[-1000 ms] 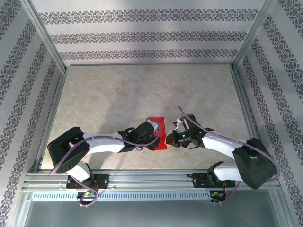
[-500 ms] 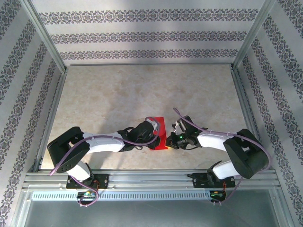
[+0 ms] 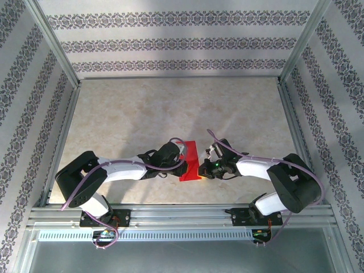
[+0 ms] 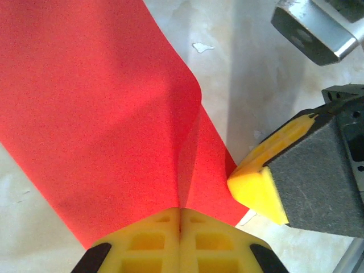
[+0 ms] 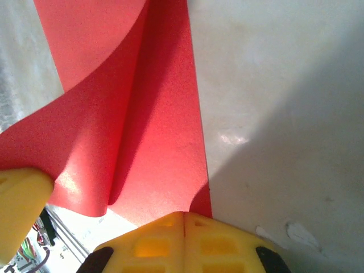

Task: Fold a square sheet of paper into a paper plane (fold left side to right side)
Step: Fold the triangle a second time at the center of the table.

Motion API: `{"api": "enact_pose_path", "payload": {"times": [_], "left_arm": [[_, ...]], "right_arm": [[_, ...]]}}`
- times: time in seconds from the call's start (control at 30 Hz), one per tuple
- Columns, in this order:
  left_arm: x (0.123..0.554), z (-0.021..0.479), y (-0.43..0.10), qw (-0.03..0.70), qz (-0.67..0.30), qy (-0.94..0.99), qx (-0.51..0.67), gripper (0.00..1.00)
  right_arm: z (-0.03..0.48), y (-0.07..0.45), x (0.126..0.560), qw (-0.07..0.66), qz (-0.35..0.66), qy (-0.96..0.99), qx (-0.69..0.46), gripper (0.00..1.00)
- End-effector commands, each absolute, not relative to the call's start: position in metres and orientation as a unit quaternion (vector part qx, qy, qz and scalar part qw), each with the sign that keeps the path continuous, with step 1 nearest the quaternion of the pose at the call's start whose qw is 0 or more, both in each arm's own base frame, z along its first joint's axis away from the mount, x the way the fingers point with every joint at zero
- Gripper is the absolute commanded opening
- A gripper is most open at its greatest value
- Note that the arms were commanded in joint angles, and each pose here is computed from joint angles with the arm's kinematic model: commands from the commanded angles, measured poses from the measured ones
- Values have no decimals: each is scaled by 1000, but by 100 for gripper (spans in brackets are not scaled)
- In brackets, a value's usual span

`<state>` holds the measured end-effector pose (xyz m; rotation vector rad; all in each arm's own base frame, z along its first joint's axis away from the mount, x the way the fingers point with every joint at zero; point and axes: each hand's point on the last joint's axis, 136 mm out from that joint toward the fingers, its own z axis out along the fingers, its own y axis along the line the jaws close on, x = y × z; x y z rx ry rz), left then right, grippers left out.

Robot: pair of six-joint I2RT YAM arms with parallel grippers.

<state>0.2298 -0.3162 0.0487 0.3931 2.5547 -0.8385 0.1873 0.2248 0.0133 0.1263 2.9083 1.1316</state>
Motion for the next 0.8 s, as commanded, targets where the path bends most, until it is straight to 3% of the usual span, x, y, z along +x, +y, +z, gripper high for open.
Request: {"api": "enact_pose_path", "payload": {"times": [0.0,0.77], "left_arm": [[229,46,-306,203,-297,921,148,0],[243,30,-292,205,-260,932,151,0]], "right_arm": [[-5,214,177,-12,321,946,45,0],[-6,213,175,-16,316,948,41,0]]}}
